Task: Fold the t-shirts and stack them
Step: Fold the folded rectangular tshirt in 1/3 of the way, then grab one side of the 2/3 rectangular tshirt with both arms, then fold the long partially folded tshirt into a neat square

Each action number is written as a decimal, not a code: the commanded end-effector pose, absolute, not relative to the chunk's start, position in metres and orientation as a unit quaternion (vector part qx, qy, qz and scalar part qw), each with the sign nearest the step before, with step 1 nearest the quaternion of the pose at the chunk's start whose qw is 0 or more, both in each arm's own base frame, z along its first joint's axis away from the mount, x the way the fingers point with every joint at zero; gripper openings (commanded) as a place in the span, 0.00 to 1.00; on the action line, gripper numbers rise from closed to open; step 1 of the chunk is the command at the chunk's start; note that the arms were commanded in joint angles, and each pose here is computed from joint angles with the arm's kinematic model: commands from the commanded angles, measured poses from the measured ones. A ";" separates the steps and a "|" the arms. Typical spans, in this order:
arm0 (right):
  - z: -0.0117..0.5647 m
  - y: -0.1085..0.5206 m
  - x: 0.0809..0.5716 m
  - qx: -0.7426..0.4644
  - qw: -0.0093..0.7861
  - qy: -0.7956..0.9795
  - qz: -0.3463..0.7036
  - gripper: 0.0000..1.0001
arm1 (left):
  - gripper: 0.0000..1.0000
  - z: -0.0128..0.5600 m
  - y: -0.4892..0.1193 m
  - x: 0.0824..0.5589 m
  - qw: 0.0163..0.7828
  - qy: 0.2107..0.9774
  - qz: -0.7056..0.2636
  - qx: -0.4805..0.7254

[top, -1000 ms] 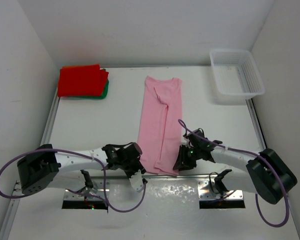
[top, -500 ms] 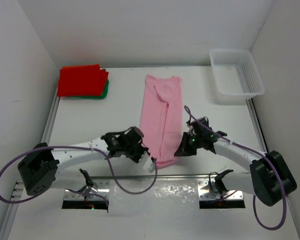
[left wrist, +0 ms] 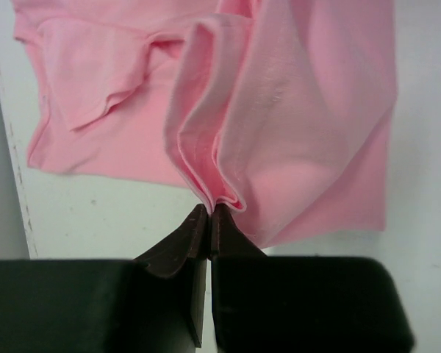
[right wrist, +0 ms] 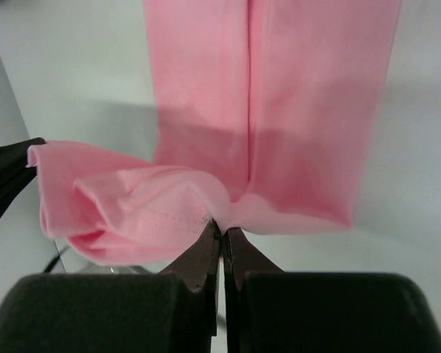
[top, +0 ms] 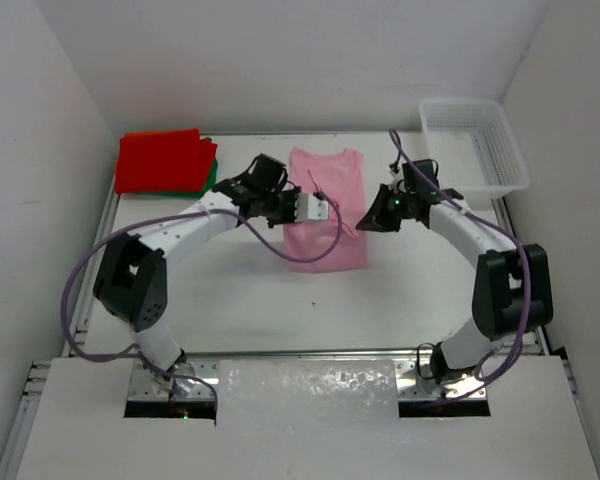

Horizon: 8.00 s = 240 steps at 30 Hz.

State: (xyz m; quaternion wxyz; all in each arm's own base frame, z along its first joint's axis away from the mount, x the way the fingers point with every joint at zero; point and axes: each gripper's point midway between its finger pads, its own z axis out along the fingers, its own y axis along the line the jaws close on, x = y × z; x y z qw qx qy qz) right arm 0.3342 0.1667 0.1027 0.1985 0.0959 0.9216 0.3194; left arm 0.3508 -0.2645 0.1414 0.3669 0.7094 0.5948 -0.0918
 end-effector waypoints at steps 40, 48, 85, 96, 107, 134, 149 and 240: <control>0.081 0.064 0.558 0.143 0.323 0.915 0.193 0.23 | 0.58 0.131 -0.239 0.587 0.501 0.749 0.070 0.427; 0.129 0.115 0.501 -0.002 0.386 0.899 0.204 0.27 | 0.56 0.184 -0.251 0.509 0.409 0.782 -0.161 0.443; 0.035 0.312 0.476 -0.049 0.224 0.864 0.447 0.02 | 0.08 0.015 -0.262 0.365 0.246 0.872 -0.298 0.301; 0.001 0.245 0.536 0.101 0.330 0.885 0.312 0.00 | 0.00 0.003 -0.238 0.339 0.182 0.887 -0.269 0.326; 0.000 0.263 0.564 0.078 0.325 0.878 0.343 0.00 | 0.00 -0.011 -0.225 0.331 0.148 0.894 -0.247 0.344; 0.134 0.141 0.446 0.002 0.290 0.938 0.192 0.57 | 0.59 0.132 -0.214 0.354 0.250 0.653 0.020 0.715; 0.020 0.146 0.342 0.091 0.148 0.950 0.259 0.60 | 0.72 0.043 -0.265 0.338 0.240 0.538 0.018 0.808; 0.124 0.160 0.368 0.043 0.212 0.921 0.325 0.00 | 0.00 0.174 -0.213 0.407 0.287 0.807 -0.082 0.510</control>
